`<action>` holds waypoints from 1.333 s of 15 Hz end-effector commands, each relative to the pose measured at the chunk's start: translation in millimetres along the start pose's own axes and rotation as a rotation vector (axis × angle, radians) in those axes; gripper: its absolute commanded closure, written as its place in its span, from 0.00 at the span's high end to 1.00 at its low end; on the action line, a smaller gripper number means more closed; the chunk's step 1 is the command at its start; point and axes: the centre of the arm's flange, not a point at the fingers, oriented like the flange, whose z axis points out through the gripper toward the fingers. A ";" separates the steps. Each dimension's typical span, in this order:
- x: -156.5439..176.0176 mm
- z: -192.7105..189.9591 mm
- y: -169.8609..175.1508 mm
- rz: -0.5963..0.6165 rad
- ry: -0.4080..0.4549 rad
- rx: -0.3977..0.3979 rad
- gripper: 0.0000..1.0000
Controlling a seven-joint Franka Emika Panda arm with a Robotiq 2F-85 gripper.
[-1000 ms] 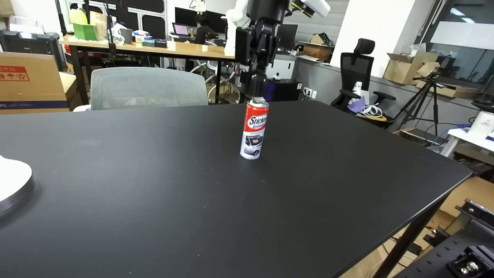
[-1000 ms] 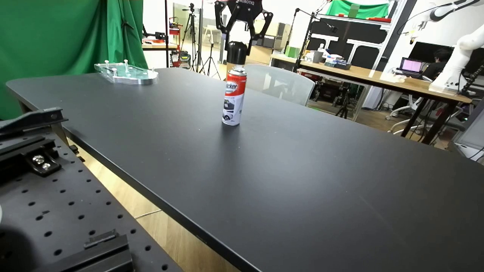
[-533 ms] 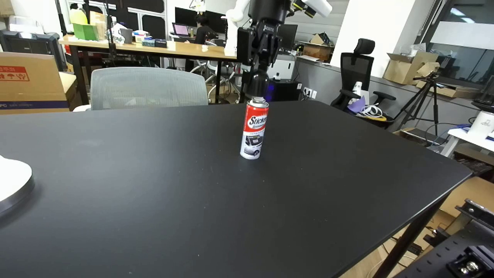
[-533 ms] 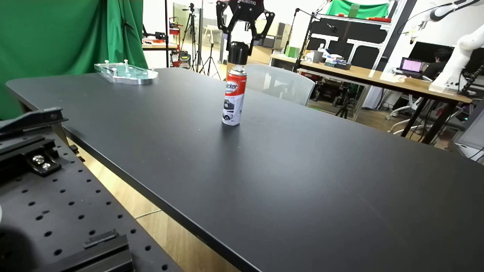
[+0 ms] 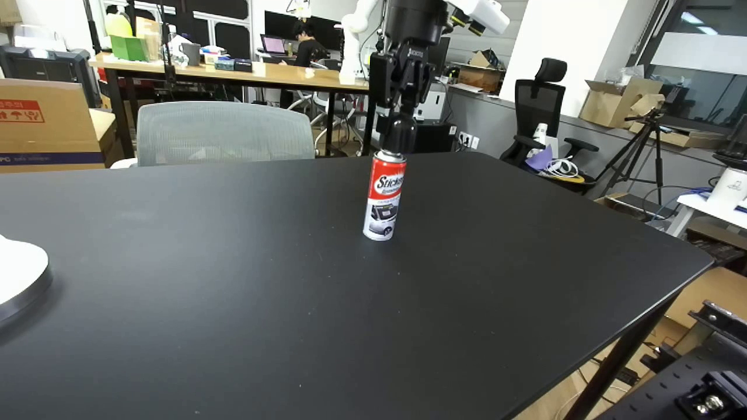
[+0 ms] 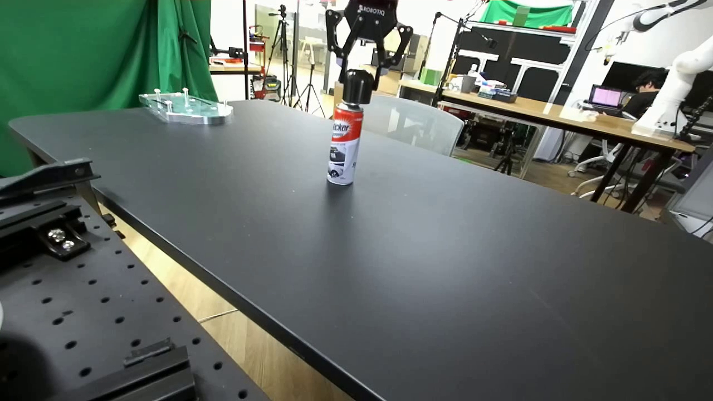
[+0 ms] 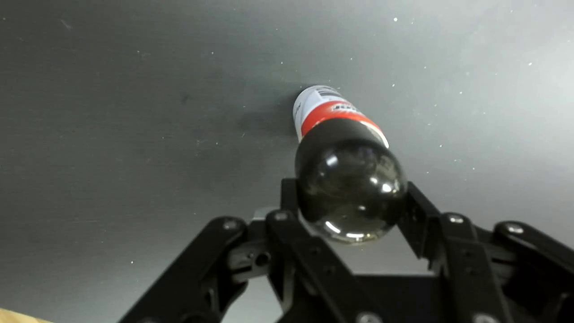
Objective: Put the black lid on the can
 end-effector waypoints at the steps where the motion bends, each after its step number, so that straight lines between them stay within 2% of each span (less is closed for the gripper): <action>1: 2.7 3.6 -1.6 0.023 -0.007 -0.003 0.32; 9: 4.9 7.5 -15.3 0.006 -0.013 0.002 0.32; 20: 1.6 7.5 -10.8 0.018 -0.013 0.002 0.32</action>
